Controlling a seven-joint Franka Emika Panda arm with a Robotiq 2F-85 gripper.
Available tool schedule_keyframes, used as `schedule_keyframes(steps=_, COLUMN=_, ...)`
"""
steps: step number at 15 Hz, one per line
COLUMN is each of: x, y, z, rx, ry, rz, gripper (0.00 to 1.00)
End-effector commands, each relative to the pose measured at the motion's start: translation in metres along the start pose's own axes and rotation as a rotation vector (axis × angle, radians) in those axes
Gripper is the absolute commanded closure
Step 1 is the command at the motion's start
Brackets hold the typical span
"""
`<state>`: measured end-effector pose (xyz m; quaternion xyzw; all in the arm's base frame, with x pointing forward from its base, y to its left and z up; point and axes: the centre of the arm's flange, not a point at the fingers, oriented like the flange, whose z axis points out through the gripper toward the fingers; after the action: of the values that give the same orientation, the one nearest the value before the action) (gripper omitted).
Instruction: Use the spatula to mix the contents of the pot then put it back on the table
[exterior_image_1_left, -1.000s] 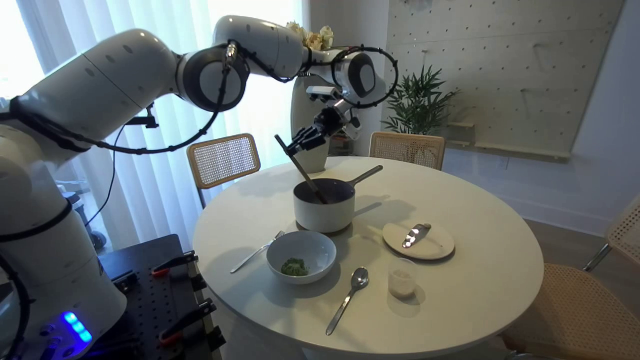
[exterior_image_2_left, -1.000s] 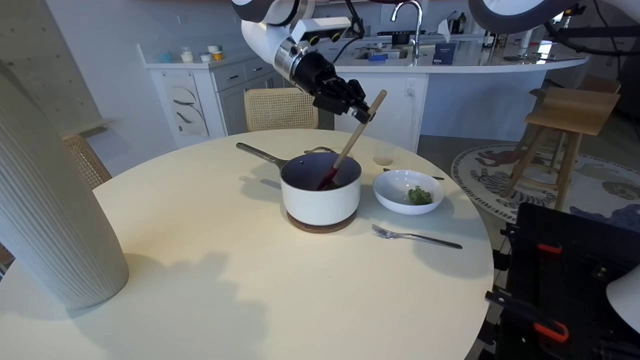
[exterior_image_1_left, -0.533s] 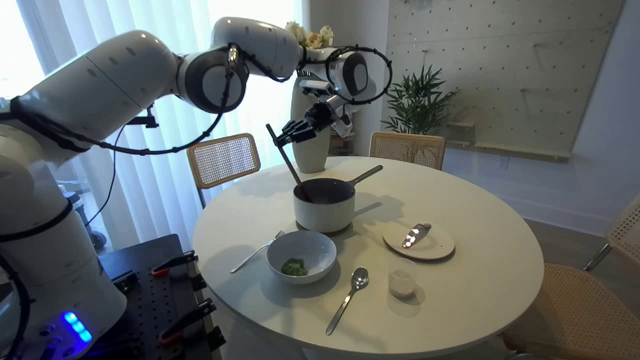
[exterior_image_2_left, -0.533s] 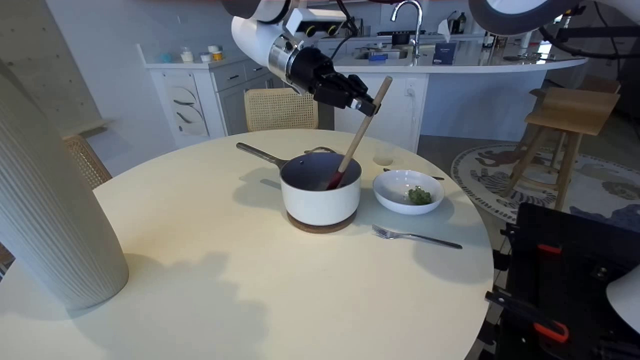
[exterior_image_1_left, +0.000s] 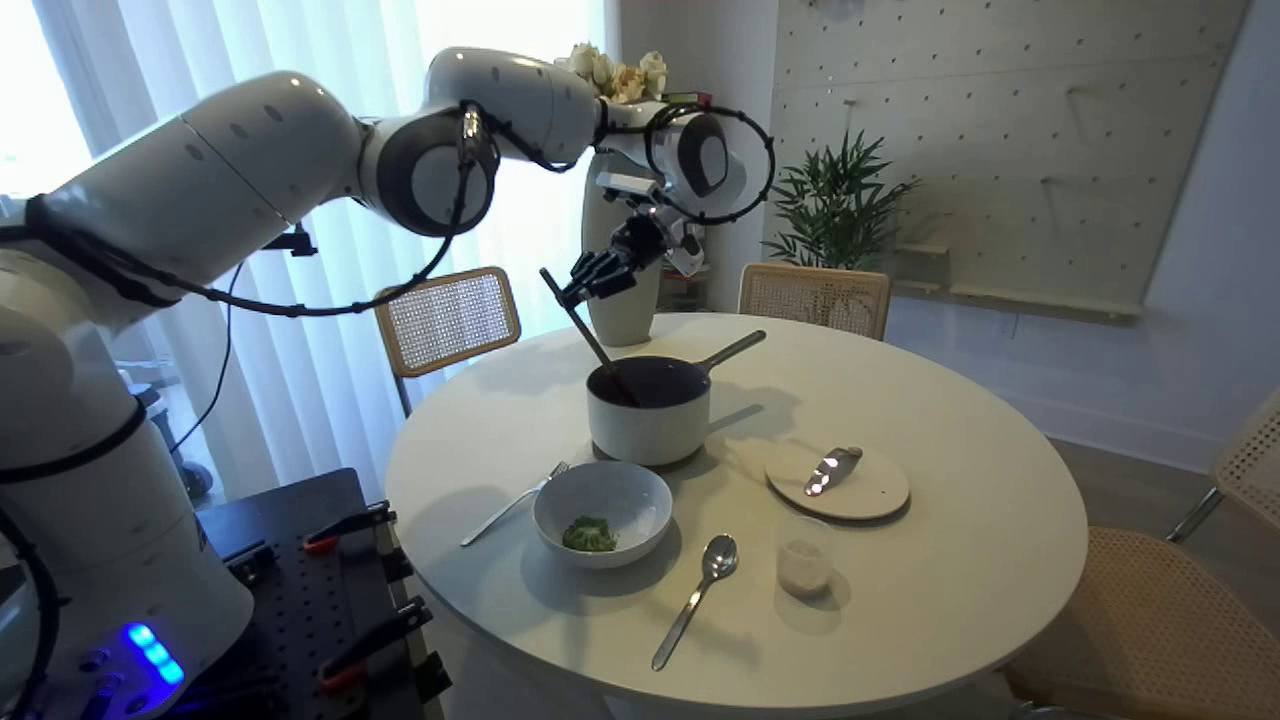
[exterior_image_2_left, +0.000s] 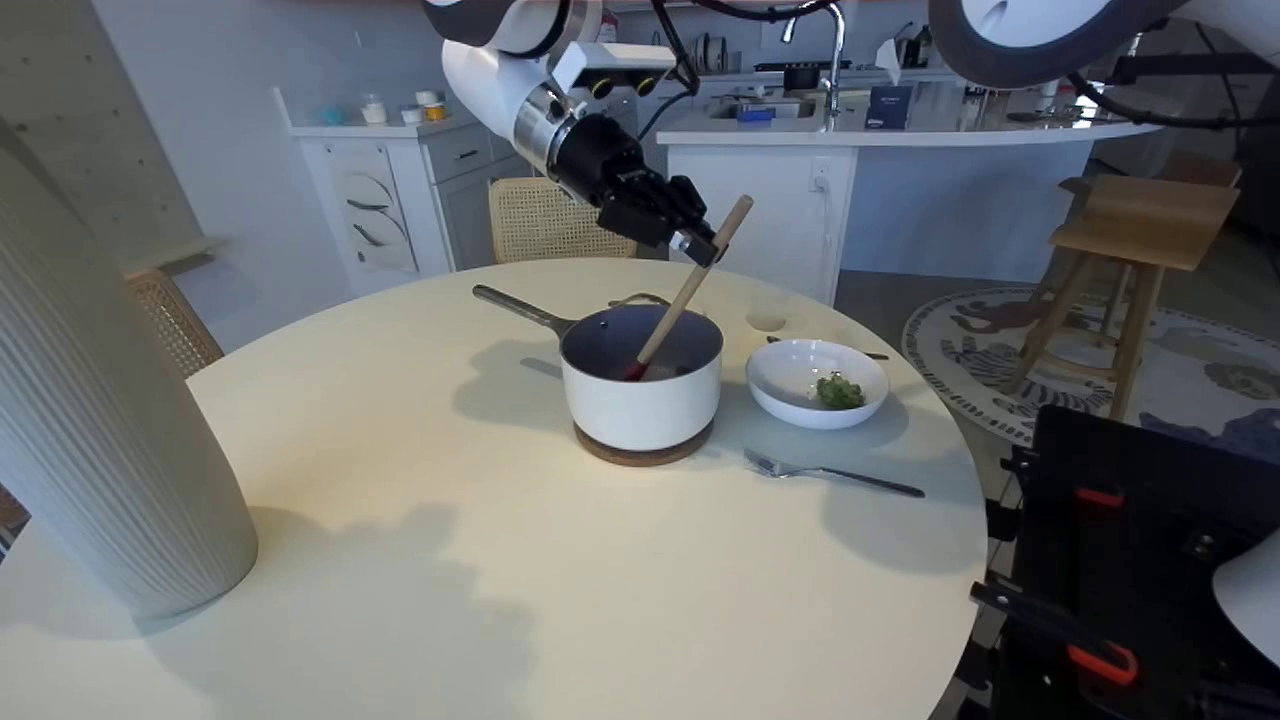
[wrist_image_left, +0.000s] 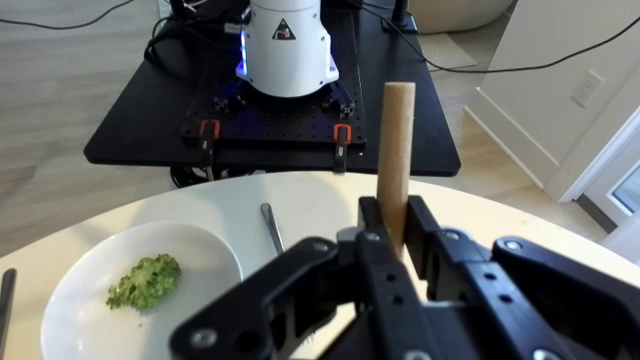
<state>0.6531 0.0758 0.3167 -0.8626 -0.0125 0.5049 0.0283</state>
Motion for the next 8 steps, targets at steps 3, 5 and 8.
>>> schedule_keyframes(steps=3, x=0.018, y=0.011, z=-0.023, rx=0.033, ry=0.131, rz=0.030, gripper=0.96)
schedule_keyframes(steps=5, x=0.021, y=0.020, z=-0.025, rx=0.035, ry=0.150, rz=0.046, gripper=0.96)
schedule_keyframes(steps=8, x=0.023, y=0.036, z=-0.029, rx=0.047, ry=0.165, rz=0.074, gripper=0.96)
